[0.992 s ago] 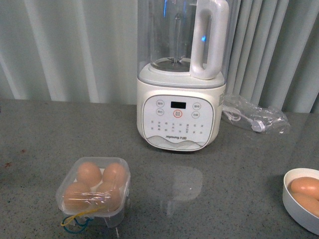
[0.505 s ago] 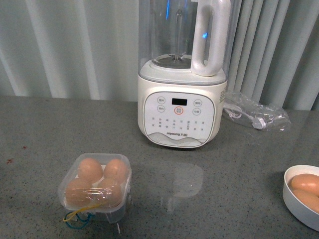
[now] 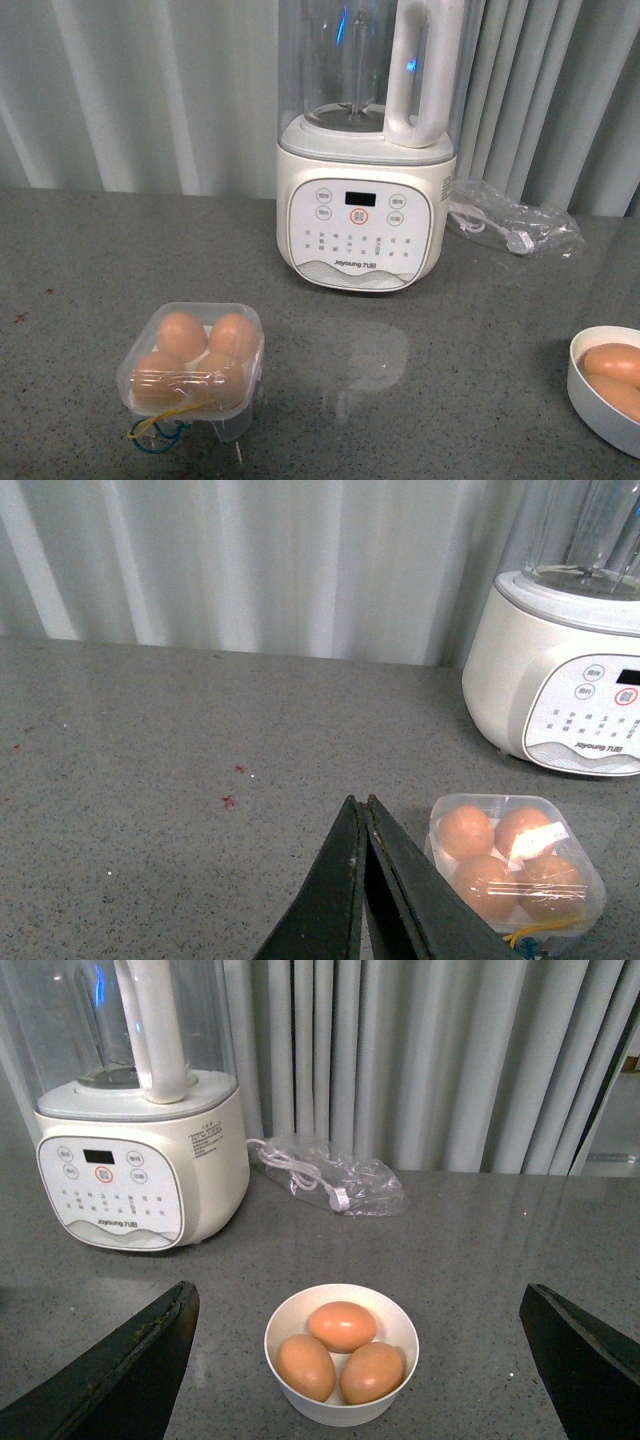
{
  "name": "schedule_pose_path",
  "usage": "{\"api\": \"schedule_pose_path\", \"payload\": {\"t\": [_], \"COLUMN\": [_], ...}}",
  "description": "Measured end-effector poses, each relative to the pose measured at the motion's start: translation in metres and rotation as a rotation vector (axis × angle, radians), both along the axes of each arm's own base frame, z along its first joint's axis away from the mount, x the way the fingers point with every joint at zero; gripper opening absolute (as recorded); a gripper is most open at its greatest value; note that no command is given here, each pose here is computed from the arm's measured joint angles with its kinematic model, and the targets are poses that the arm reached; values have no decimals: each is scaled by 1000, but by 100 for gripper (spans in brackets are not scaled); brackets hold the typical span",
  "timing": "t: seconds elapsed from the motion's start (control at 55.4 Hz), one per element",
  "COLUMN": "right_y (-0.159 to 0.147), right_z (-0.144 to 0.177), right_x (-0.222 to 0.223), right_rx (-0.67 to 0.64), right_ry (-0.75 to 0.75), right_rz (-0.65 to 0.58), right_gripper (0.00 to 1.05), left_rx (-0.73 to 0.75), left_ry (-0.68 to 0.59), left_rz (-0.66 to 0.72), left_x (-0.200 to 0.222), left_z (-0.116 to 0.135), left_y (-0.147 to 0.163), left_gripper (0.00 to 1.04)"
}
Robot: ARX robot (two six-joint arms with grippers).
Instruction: Put egg into box
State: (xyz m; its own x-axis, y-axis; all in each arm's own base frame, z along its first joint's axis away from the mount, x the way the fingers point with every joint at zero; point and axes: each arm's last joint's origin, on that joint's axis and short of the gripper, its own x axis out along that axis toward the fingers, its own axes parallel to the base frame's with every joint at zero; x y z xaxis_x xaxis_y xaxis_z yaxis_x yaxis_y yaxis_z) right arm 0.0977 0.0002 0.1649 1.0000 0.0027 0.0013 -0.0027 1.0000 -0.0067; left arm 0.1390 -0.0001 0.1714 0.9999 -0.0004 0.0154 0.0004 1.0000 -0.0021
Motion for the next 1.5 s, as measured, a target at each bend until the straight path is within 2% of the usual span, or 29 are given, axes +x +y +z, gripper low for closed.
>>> {"api": "schedule_pose_path", "payload": {"t": [1.064, 1.154, 1.245, 1.497], "right_y": [0, 0, 0, 0], "right_z": [0, 0, 0, 0], "right_x": [0, 0, 0, 0], "right_rx": [0, 0, 0, 0], "right_ry": [0, 0, 0, 0], "right_rz": [0, 0, 0, 0], "right_gripper": [97, 97, 97, 97], "left_rx": [0, 0, 0, -1], "left_ry": [-16, 19, -14, -9], "left_rz": [0, 0, 0, 0], "left_x": [-33, -40, -43, -43], "left_z": [4, 0, 2, 1], "left_y": [0, 0, 0, 0], "left_gripper": [4, 4, 4, 5]}}
